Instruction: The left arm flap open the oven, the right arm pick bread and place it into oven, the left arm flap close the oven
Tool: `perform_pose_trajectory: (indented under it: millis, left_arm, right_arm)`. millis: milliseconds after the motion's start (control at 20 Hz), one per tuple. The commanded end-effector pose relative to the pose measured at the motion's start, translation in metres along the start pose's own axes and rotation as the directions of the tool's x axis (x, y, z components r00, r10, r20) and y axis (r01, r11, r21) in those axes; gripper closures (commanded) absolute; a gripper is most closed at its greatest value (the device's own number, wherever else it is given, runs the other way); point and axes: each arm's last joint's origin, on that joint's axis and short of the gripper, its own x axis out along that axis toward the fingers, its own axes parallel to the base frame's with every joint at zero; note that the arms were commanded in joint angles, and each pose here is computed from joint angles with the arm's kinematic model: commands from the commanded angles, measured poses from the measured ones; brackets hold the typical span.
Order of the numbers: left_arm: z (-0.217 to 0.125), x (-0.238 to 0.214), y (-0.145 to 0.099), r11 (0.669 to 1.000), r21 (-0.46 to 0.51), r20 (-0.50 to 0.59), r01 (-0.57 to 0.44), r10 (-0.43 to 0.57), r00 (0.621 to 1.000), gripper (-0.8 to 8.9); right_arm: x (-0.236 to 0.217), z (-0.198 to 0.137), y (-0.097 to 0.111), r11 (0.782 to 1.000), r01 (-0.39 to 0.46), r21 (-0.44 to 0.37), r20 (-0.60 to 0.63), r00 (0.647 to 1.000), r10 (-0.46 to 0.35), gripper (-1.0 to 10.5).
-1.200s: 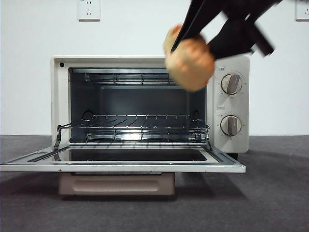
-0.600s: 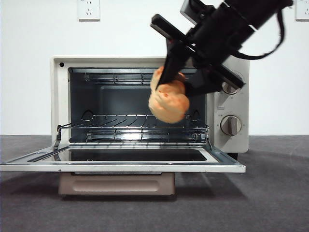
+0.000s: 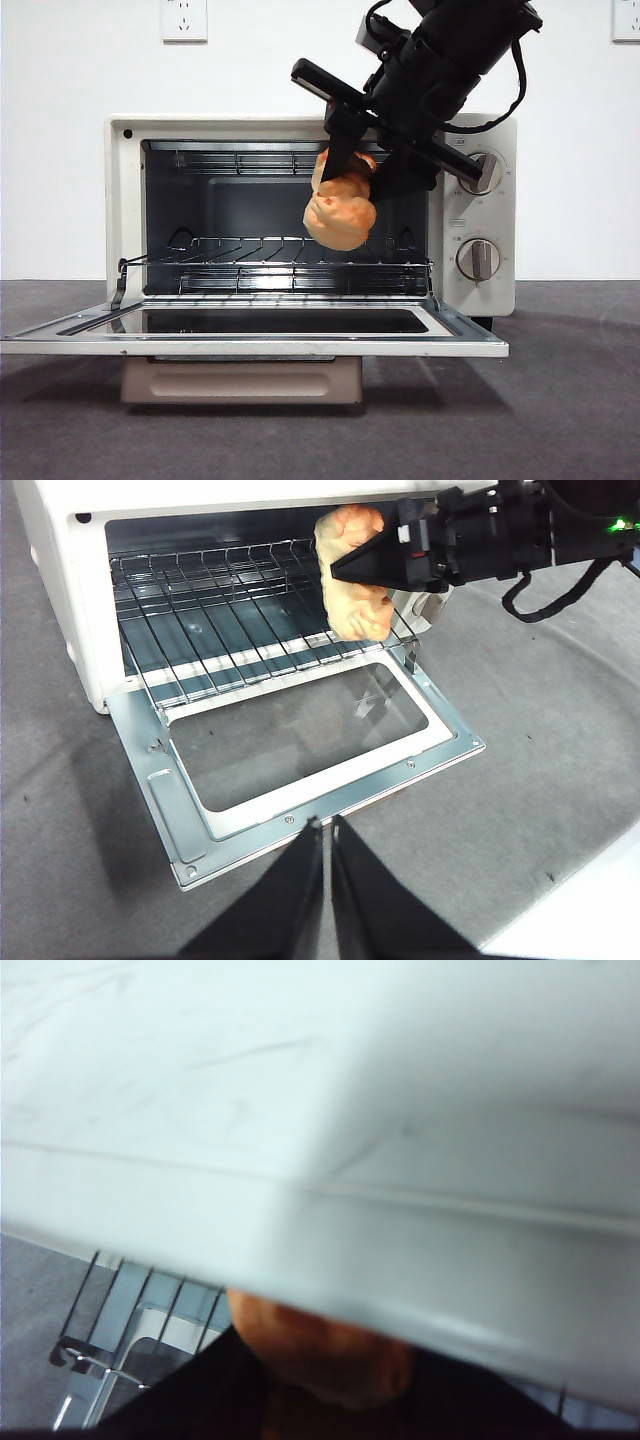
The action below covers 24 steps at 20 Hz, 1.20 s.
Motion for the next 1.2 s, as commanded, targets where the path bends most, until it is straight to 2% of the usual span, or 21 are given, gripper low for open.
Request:
perform_pose_trajectory:
  millis: [50,500,700,900,1050,1200]
  left_arm:
    - [0.004,-0.004,-0.001,1.000,-0.001,0.026,0.010,-0.010,1.000,7.98]
    - [0.005,-0.004,-0.002,1.000,-0.002,0.034,0.005,-0.005,0.999,7.98]
    - [0.005,-0.004,-0.001,1.000,-0.003,0.034,0.005,-0.005,0.999,7.98]
    - [0.005,-0.001,-0.001,1.000,-0.018,0.021,-0.019,0.019,1.000,7.98]
    - [0.004,0.012,-0.002,0.998,-0.005,-0.070,-0.070,0.070,0.995,7.98]
    - [0.006,0.037,-0.002,0.990,0.045,-0.183,-0.131,0.137,0.974,7.99]
  right_arm:
    - [0.004,0.004,0.003,1.000,0.013,0.008,0.026,1.000,-0.013,7.5]
    - [0.004,0.002,0.001,0.999,0.032,0.010,-0.001,0.999,-0.032,5.4]
    - [0.000,0.002,0.001,0.999,0.038,0.010,-0.012,0.999,-0.038,5.4]
    - [-0.025,0.005,0.006,0.999,0.048,0.005,-0.034,0.998,-0.048,5.4]
    - [-0.060,0.002,0.013,0.998,0.058,-0.012,-0.081,0.995,-0.058,5.4]
    - [-0.102,-0.005,0.023,0.995,0.039,-0.094,-0.126,0.991,-0.051,5.4]
